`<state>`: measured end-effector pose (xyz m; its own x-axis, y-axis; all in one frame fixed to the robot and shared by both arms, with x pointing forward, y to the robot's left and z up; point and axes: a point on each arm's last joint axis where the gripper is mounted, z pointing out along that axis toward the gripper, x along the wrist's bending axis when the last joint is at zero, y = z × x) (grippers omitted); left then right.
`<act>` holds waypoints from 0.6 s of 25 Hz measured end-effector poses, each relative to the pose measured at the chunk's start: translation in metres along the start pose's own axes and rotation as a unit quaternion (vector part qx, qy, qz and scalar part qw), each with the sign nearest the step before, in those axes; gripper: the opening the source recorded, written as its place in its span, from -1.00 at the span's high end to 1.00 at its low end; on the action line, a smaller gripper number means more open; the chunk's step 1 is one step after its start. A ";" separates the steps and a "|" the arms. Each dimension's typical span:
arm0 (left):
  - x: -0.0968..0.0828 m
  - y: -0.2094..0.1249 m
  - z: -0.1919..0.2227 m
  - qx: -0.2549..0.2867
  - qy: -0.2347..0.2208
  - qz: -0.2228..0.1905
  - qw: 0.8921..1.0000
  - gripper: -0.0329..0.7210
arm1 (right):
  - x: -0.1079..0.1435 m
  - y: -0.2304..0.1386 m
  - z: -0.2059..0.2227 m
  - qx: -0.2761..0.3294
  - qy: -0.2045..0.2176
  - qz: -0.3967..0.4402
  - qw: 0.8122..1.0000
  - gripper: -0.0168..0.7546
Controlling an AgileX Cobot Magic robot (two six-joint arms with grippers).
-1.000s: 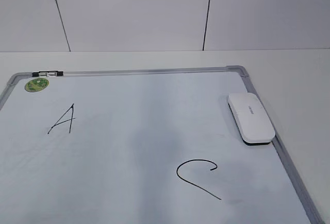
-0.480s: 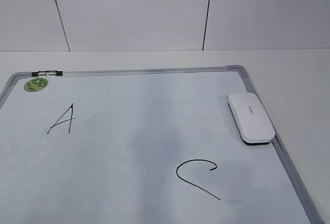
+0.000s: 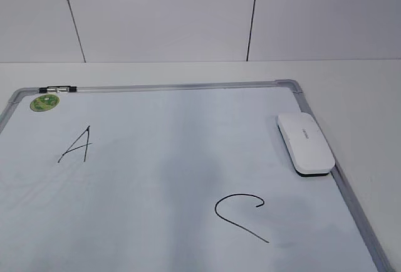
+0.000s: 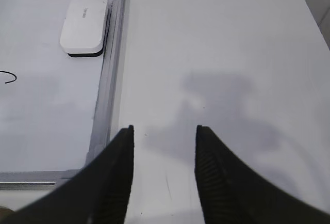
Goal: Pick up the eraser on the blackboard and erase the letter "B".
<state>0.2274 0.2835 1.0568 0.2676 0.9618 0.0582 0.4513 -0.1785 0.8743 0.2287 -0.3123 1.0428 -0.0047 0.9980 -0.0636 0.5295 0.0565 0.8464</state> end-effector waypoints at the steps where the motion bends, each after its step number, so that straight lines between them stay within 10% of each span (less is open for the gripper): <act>1: 0.000 0.000 0.000 0.000 0.000 0.000 1.000 0.28 | 0.000 0.000 0.000 0.000 0.000 0.000 1.000 0.18; 15: -0.002 0.000 0.000 -0.002 -0.009 -0.004 1.000 0.28 | 0.000 0.000 0.000 0.000 0.000 0.000 1.000 0.18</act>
<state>0.2271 0.2819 1.0570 0.2786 0.9595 0.0426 0.4495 -0.1694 0.8770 0.2287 -0.3122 1.0428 -0.0038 0.9980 -0.0636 0.5296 0.0560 0.8464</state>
